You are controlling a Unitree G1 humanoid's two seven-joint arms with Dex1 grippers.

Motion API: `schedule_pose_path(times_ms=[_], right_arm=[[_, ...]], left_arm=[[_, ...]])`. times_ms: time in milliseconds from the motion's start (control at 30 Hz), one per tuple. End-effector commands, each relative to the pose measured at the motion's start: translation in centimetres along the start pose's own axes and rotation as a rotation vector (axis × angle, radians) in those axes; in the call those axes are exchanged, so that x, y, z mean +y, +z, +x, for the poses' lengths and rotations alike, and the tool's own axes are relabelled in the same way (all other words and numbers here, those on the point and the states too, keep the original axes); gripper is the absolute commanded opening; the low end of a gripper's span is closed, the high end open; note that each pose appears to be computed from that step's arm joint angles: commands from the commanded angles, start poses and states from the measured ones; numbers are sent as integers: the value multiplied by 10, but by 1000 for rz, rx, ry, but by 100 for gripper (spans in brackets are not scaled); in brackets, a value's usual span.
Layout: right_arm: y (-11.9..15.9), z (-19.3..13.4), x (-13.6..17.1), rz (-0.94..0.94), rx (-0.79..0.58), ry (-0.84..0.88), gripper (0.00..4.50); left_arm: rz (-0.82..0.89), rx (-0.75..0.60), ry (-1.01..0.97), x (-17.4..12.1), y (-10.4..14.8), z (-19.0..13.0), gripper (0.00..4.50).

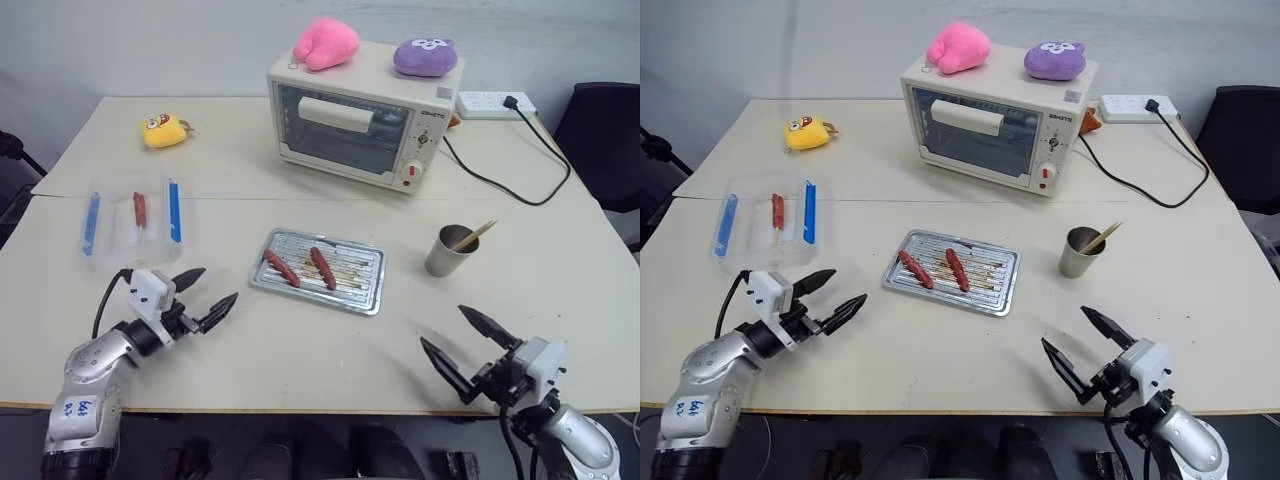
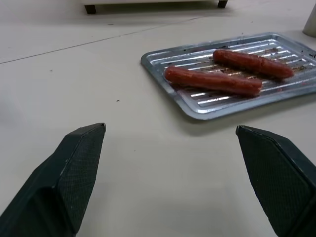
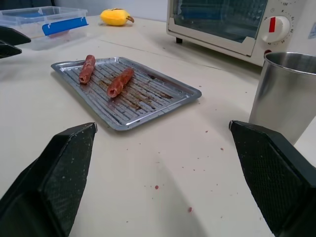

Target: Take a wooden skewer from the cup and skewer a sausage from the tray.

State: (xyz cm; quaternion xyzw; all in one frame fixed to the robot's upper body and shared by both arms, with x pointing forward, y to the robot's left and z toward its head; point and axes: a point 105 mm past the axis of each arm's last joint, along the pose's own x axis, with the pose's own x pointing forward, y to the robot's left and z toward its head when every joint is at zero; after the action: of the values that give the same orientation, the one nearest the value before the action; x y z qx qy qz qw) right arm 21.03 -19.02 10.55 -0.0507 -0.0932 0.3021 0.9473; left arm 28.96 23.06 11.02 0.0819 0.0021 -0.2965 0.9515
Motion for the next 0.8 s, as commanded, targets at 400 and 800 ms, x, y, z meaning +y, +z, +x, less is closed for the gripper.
schedule_pose_path(times_ms=[400, 800], right_arm=[[51, -24, -28, -80, -26, -26, 450], [44, -35, -90, -13, 67, -79, 450]], left_arm=[[52, -102, -303, -14, 50, -6, 447], [-27, -60, -549, -44, 62, -14, 447]])
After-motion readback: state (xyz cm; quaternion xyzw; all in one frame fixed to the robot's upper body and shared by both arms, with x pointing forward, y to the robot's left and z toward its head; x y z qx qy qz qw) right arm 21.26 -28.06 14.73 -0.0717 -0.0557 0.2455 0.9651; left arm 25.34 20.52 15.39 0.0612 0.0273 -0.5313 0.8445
